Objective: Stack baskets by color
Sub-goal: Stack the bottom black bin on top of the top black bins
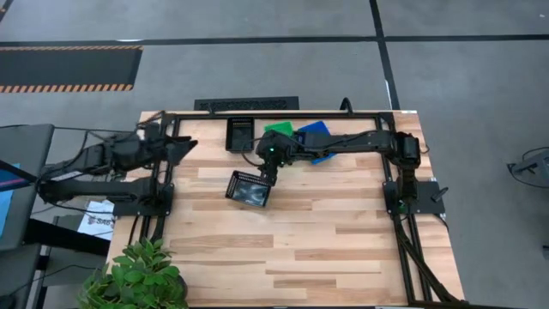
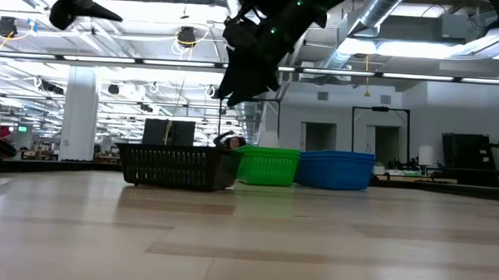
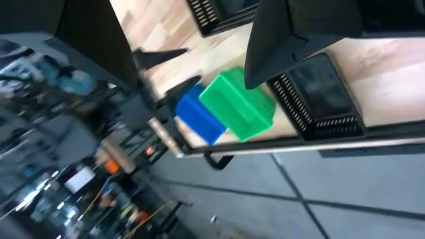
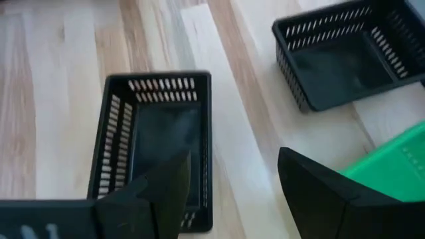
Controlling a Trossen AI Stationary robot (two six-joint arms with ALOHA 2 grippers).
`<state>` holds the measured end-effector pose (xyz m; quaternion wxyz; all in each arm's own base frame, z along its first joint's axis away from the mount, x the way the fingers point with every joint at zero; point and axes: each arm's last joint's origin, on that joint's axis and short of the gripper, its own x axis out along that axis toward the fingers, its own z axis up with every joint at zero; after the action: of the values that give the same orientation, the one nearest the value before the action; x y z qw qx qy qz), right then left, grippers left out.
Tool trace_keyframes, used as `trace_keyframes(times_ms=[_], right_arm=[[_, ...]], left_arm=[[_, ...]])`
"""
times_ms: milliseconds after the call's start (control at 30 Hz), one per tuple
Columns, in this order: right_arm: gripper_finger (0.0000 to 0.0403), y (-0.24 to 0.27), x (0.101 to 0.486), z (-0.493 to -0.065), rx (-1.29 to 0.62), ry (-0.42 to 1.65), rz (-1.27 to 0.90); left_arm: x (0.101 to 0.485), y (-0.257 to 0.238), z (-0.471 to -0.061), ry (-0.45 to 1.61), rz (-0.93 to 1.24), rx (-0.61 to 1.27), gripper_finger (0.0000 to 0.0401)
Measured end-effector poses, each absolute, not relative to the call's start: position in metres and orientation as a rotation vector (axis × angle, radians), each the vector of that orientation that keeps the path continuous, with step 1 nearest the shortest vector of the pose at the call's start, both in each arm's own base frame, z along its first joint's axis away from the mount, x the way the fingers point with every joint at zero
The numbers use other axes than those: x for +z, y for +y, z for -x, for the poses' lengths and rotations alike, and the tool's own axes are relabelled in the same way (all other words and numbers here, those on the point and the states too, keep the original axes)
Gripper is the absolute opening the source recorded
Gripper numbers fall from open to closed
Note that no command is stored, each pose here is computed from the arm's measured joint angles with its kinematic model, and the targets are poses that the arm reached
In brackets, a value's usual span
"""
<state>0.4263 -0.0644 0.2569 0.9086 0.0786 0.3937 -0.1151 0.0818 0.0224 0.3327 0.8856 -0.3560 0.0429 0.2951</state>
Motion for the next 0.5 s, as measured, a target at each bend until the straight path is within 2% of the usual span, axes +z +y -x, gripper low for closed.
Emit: trace_keyframes(times_ms=[233, 500], right_arm=[[0.0249, -0.068, 0.246, -0.433, -0.239, 0.767, -0.156], [0.0249, -0.07, 0.213, -0.445, -0.232, 0.825, -0.141]], left_arm=[[0.338, 0.021, -0.062, -0.016, 0.749, 0.633, 0.0265], [0.338, 0.02, -0.054, -0.046, 0.752, 0.639, 0.0265]])
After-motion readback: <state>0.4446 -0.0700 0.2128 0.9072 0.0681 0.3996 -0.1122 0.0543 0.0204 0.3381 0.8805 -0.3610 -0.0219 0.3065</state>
